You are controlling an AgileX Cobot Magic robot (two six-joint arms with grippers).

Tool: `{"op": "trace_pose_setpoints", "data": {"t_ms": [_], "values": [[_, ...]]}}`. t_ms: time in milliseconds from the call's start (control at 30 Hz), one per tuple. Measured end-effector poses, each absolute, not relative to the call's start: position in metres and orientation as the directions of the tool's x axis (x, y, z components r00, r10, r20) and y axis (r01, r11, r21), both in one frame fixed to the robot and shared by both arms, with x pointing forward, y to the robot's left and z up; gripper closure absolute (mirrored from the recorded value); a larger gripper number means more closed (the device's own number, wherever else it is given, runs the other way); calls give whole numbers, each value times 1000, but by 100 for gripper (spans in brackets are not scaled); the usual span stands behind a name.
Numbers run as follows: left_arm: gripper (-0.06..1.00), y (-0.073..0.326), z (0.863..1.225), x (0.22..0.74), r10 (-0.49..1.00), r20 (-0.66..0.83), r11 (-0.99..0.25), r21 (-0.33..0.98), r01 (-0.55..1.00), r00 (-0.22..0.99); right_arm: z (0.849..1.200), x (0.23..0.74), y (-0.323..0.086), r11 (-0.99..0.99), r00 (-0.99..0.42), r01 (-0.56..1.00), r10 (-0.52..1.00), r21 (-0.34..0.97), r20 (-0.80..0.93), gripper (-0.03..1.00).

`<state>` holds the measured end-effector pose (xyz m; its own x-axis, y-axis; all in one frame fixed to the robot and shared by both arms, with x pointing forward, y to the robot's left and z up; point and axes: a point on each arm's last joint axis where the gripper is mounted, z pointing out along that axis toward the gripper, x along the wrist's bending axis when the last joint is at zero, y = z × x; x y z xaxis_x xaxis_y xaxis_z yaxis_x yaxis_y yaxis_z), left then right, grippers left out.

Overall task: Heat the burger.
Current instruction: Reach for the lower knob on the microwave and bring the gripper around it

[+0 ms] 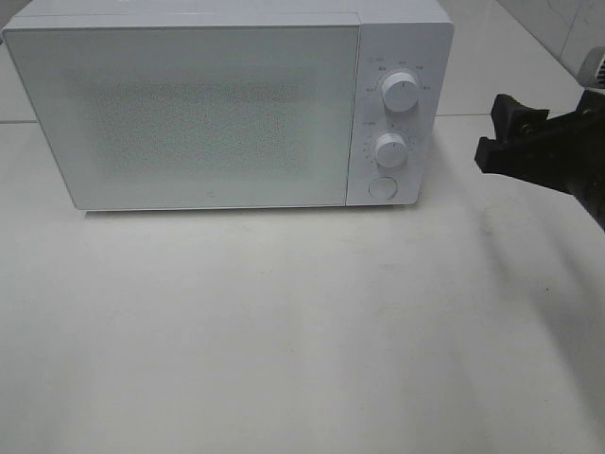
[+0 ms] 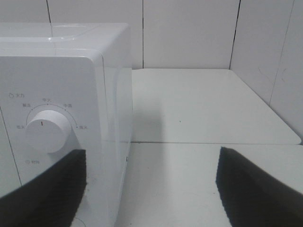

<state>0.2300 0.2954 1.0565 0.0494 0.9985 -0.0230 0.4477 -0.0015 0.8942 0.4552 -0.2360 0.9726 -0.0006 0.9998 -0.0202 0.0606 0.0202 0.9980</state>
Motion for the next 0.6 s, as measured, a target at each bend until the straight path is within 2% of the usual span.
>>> {"op": "trace_pose_setpoints", "data": {"t_ms": [133,300,600], "values": [[-4,295,1057,230,999,-23,-2,894,448,49,963,453,-223,24,-6,74,1000,997,-24,21],[-4,295,1057,230,999,-23,-2,894,448,49,943,449,-208,34,2,165,999,986,-35,21],[-4,295,1057,230,999,-23,-2,894,448,49,931,459,-186,58,-9,198,998,979,-57,21]]}}
